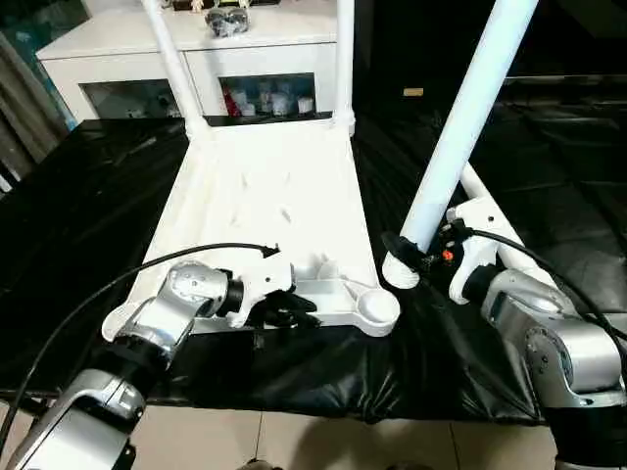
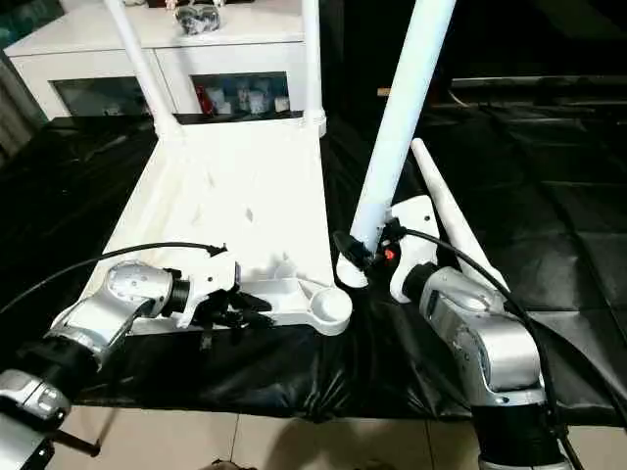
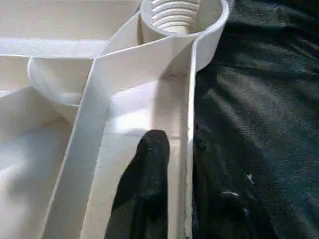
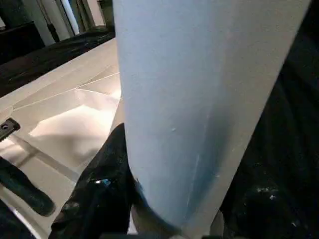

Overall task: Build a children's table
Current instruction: Insert table leg to table base

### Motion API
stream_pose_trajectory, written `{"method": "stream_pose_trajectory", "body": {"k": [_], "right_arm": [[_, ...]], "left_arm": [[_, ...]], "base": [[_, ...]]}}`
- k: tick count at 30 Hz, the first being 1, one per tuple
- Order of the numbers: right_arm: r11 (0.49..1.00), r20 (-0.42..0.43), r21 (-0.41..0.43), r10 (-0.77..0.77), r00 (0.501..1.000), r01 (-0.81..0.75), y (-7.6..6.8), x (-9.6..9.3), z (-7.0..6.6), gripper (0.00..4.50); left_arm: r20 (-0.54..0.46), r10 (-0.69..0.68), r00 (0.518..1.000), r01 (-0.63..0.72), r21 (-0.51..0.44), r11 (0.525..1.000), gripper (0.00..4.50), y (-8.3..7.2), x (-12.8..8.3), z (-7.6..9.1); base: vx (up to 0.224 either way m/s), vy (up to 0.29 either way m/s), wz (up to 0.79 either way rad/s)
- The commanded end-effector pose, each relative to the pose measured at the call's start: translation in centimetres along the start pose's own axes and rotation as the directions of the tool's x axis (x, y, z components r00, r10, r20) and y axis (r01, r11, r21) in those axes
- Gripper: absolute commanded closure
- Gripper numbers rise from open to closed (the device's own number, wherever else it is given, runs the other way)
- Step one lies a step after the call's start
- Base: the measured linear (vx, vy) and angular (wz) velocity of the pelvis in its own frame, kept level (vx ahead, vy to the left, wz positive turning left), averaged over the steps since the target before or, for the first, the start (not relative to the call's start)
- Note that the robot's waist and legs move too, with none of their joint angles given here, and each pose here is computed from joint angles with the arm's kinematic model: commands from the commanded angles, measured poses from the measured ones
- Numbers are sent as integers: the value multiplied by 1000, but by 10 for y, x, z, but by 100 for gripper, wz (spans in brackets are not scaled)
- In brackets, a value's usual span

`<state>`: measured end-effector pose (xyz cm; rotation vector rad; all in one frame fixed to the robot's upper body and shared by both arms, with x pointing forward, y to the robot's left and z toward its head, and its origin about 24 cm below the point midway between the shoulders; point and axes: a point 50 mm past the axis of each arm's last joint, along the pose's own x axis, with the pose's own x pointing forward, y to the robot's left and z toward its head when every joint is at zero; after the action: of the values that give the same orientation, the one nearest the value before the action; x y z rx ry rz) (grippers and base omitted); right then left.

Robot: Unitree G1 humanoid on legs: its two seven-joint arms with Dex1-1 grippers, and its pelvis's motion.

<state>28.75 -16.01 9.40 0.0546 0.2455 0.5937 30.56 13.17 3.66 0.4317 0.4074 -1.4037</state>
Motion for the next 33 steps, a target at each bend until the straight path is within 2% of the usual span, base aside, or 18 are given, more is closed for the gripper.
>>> {"method": "stream_pose_trajectory", "body": {"k": [1, 3, 7, 12, 15, 16, 20, 23, 25, 27, 33], "right_arm": [[1000, 19, -14, 9, 1000, -8, 4, 0, 5, 261], [1000, 19, -17, 13, 1000, -13, 4, 1, 6, 261], [999, 10, -28, 30, 999, -30, 5, 3, 7, 261], [998, -7, -45, 53, 999, -54, 5, 5, 7, 261], [997, -12, -52, 61, 998, -62, 5, 7, 7, 261], [997, -14, -54, 62, 998, -62, 4, 9, 7, 261], [996, -18, -57, 62, 998, -63, 2, 11, 7, 261], [996, -20, -57, 64, 998, -65, 2, 12, 7, 261], [996, -21, -56, 66, 998, -67, 2, 12, 7, 261], [996, -24, -55, 70, 997, -71, 2, 13, 6, 261], [996, -29, -56, 74, 997, -75, 3, 14, 5, 261]], "left_arm": [[-13, 22, 1000, -22, 2, 1000, 395, 5, -6, -1], [4, 10, 1000, -10, -21, 1000, 393, 6, -5, -1], [63, -13, 998, 18, -88, 996, 437, 4, -3, 0], [51, 14, 999, -6, -160, 987, 450, 2, 0, -4], [54, 76, 996, -64, -204, 977, 450, 4, 5, -3], [56, 136, 989, -118, -243, 963, 450, 4, 10, -1], [85, 182, 980, -154, -263, 952, 450, 0, 19, 10], [124, 168, 978, -137, -229, 964, 450, -6, 22, 18], [149, 150, 977, -126, -154, 980, 450, -9, 23, 22], [141, 136, 981, -120, -116, 986, 403, -11, 24, 23], [127, 182, 975, -163, -141, 976, 363, -6, 23, 24]], "base": [[0, 0, 0], [0, 0, 0], [0, 0, 0], [0, 0, 0], [0, 0, 0], [0, 0, 0], [0, 0, 0], [0, 0, 0], [0, 0, 0], [0, 0, 0], [0, 0, 0]]}}
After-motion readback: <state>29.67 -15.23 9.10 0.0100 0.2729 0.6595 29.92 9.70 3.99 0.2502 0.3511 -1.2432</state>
